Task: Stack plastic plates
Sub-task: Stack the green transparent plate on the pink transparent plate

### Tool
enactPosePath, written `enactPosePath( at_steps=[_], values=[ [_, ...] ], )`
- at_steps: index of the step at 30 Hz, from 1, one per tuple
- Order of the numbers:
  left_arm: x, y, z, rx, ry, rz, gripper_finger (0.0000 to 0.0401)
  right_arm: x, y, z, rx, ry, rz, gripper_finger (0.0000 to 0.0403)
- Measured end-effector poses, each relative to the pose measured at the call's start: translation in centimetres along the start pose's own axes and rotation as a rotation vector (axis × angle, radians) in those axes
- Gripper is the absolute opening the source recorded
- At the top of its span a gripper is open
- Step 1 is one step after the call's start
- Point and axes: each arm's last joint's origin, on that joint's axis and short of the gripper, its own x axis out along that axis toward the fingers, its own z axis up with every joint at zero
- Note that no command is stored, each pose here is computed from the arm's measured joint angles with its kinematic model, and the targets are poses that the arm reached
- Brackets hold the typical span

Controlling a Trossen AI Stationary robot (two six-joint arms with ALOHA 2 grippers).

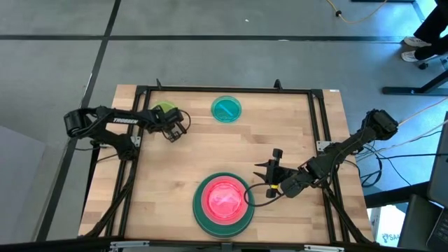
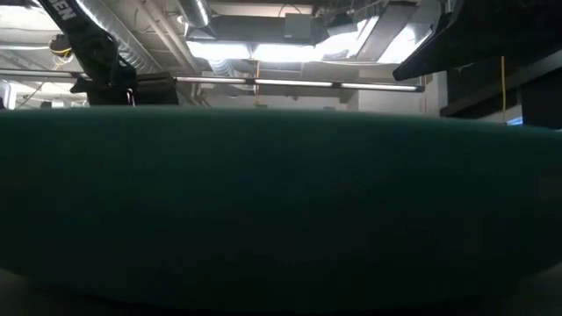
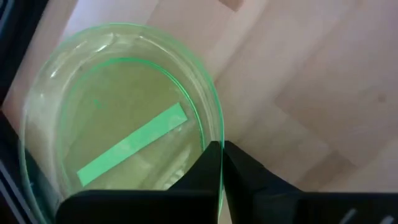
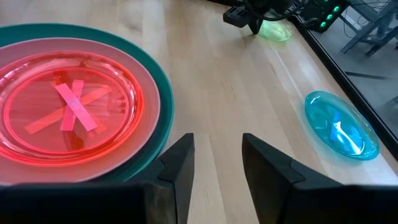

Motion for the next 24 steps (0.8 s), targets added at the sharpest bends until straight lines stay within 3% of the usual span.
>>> enactPosePath(
  at_steps=[11,24],
  values=[
    [-3.6,-3.9,1.9,0.106,-0.135,-0.116,0.0004,0.0,0.0,0.0,0.001,0.000,0.000,0.0128],
    [-13.1,-11.4,3.1,0.325,-0.425,-0.413,0.0004,0.0,0.0,0.0,0.002,0.000,0.001,0.0128]
  ],
)
